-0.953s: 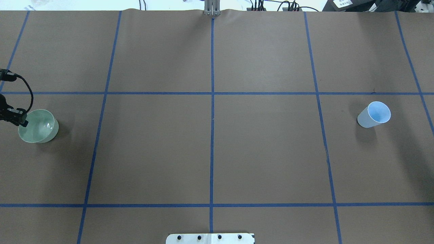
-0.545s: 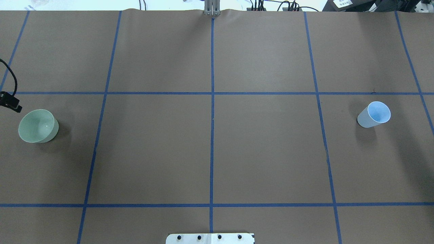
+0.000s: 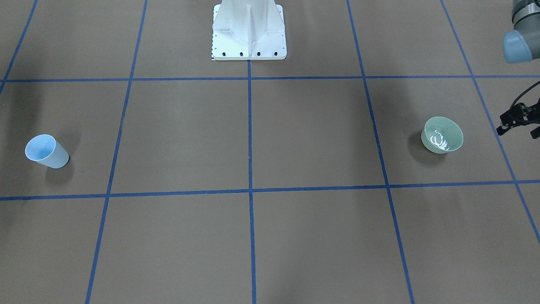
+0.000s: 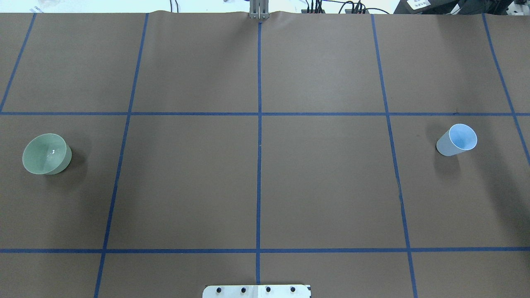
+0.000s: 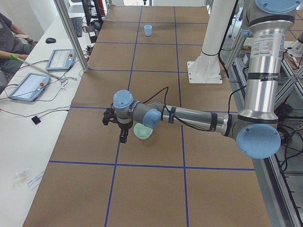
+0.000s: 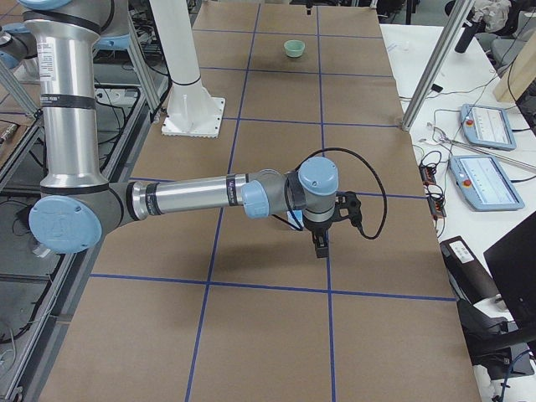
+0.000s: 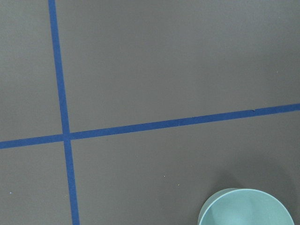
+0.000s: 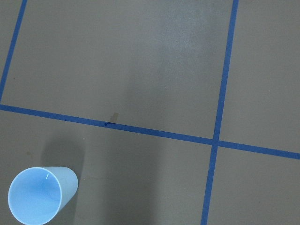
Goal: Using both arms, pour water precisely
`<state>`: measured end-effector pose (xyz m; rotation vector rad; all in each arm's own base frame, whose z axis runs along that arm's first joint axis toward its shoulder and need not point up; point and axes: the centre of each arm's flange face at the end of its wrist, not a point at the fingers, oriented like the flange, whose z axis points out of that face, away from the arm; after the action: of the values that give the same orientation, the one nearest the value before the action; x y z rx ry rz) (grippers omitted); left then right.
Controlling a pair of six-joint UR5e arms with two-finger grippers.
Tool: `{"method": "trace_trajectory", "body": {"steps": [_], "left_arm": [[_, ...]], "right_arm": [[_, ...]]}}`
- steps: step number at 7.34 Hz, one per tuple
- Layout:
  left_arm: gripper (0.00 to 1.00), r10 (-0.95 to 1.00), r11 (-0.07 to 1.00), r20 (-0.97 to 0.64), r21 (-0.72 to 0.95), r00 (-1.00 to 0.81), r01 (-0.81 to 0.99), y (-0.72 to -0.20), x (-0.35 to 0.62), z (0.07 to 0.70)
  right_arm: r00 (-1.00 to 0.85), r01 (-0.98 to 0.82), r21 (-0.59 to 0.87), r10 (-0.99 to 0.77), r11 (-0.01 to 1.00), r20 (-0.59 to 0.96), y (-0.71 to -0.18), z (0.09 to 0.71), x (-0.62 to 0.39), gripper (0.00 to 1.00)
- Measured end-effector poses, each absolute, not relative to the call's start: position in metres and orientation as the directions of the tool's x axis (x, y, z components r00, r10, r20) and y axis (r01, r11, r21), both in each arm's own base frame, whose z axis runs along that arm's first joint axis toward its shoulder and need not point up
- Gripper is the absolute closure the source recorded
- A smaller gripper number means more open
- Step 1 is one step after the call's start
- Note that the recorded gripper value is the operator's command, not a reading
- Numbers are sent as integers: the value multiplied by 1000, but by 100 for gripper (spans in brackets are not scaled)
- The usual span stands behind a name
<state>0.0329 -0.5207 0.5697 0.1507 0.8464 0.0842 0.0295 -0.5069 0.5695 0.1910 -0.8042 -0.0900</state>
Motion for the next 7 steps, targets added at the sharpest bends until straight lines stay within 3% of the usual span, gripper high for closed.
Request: {"method": "trace_trajectory", "body": {"steps": [7], "left_arm": [[0,109,992,-731,123,674,-26,-491,-47,606]], "right_arm": [[762,-2,188,-121,982,637,-497,584,38,0]]}}
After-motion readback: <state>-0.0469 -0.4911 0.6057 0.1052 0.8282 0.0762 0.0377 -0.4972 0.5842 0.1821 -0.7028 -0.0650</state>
